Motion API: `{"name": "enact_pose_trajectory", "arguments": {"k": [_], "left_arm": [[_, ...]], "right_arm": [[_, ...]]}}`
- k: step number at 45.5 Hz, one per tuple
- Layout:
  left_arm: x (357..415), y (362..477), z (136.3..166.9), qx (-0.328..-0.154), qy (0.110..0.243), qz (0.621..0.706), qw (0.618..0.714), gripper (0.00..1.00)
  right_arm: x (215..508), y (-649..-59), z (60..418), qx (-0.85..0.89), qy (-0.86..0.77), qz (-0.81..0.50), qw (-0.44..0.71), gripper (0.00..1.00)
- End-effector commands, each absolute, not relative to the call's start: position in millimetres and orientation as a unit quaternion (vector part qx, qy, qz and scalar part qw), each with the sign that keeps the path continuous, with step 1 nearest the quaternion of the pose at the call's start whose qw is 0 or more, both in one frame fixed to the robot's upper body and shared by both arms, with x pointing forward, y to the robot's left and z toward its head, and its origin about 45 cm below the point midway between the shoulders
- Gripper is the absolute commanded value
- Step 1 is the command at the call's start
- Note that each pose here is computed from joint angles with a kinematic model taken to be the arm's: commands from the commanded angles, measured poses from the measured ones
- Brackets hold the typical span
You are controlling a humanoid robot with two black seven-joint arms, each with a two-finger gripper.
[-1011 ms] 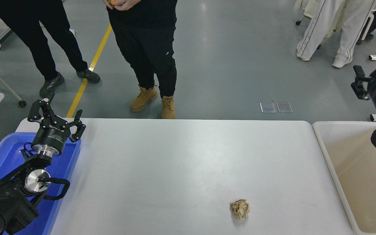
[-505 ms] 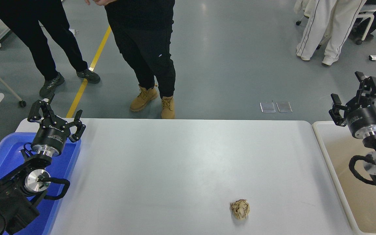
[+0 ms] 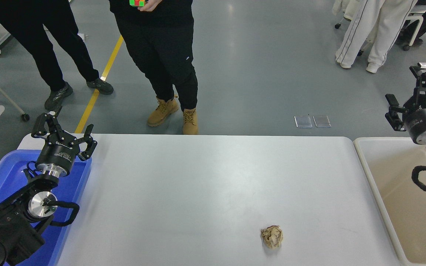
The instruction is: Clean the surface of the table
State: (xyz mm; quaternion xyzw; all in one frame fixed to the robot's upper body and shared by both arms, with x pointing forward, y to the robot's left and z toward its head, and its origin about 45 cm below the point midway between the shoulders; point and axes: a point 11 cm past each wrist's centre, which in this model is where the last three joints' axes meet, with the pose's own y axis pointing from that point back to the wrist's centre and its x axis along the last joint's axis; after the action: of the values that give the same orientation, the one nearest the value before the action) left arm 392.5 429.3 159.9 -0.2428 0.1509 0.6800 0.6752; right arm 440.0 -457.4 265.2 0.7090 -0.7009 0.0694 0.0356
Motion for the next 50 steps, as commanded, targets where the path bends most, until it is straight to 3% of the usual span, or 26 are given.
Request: {"name": "enact_pose_trajectory", "arguments": {"k": [1,11,18,31,50], "left_arm": [[392.5,429.1,159.8,-0.243,0.151,0.6798,0.6755,1.0],[392.5,429.3,159.8,-0.243,0.151,0.6799,0.6751,1.0],[392.5,429.3,159.8,-0.243,0.151,0.6799,0.6751,1.0],[392.5,429.3,159.7,-0.242,0.151,0.6803,0.6751,1.0],[392.5,429.3,159.8,-0.243,0.151,0.6799,0.6751,1.0]], "right_arm": [[442.3,-447.2,263.8,0.75,-0.624,0.116,0.187,0.99],[462.0,-421.0,294.3,0.778,-0.543,0.177,0.262,0.99],[479.7,-370.6,312.3,0.786,-0.418,0.296,0.347,0.99],[480.8,-280.0,282.3,0.758,-0.158,0.423,0.471,0.99],[421.9,-163.5,207.0,0.703,0.163,0.472,0.506,0.99]]}}
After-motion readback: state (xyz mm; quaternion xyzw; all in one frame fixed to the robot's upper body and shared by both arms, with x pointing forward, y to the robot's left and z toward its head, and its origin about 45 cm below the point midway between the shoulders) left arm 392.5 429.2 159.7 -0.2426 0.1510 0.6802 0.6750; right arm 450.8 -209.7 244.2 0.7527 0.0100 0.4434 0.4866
